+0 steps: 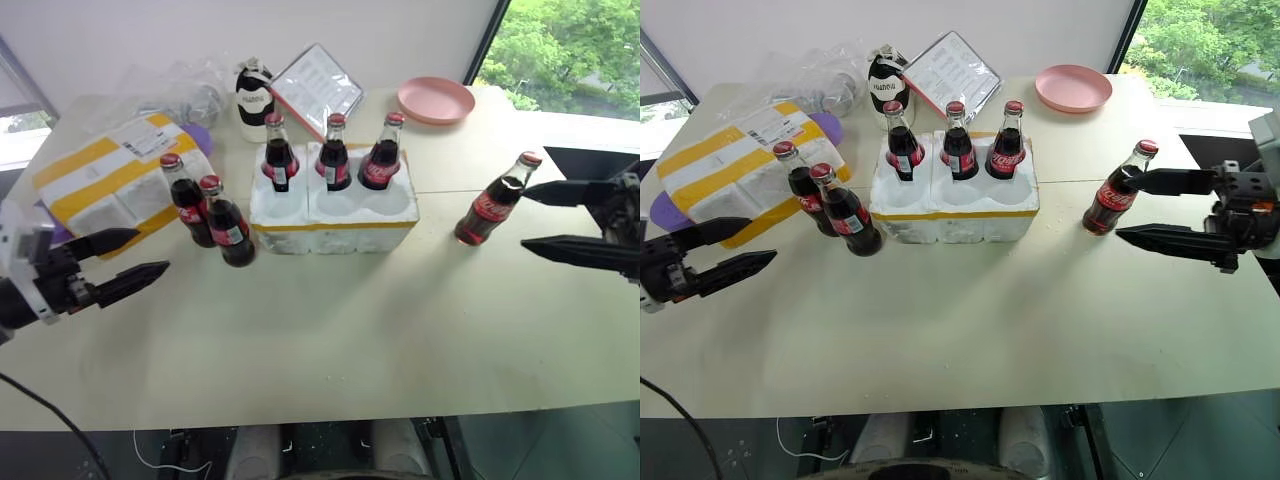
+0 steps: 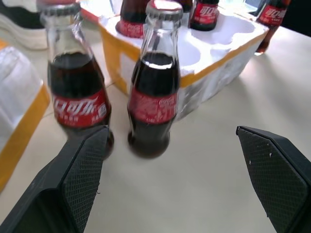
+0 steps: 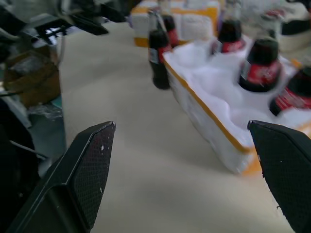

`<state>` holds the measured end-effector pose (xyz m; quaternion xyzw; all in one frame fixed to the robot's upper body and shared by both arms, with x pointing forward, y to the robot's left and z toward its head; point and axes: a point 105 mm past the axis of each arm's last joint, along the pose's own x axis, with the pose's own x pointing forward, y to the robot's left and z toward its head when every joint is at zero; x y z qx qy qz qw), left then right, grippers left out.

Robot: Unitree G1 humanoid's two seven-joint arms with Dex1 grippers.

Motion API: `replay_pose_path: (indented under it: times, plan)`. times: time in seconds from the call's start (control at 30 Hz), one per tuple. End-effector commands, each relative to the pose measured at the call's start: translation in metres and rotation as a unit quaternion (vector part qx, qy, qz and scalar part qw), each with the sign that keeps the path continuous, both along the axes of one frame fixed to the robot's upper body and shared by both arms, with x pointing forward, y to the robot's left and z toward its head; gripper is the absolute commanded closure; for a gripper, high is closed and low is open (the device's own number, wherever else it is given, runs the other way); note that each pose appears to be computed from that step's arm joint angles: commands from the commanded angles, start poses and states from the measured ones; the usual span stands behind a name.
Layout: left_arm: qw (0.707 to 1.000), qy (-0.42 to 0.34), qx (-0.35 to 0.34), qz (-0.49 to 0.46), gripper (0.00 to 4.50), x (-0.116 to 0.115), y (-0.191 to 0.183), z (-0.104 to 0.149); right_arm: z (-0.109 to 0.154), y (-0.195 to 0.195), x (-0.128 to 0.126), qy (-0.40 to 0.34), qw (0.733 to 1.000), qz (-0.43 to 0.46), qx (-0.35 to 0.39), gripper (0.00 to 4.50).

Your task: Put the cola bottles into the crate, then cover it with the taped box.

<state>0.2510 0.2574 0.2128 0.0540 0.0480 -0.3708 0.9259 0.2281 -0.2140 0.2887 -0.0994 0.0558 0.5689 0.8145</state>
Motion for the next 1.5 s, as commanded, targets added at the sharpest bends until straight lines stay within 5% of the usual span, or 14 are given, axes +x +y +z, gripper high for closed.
replay_pose_path:
  times: [0.03, 0.47, 1.5]
  plan:
    - [0.999, -0.028, 0.002, 0.023, 0.10, 0.021, 0.005, 0.008, 0.004, 0.019, -0.008, -0.015, 0.999, 0.026, 0.011, 0.00]
    - [0.998, -0.051, 0.013, 0.031, 0.10, 0.074, -0.004, 0.004, -0.003, 0.036, -0.003, -0.017, 0.999, 0.011, 0.035, 0.00]
    - [0.998, -0.022, 0.016, 0.054, 0.10, 0.117, -0.007, -0.035, 0.001, 0.044, -0.007, -0.025, 0.999, -0.016, 0.040, 0.00]
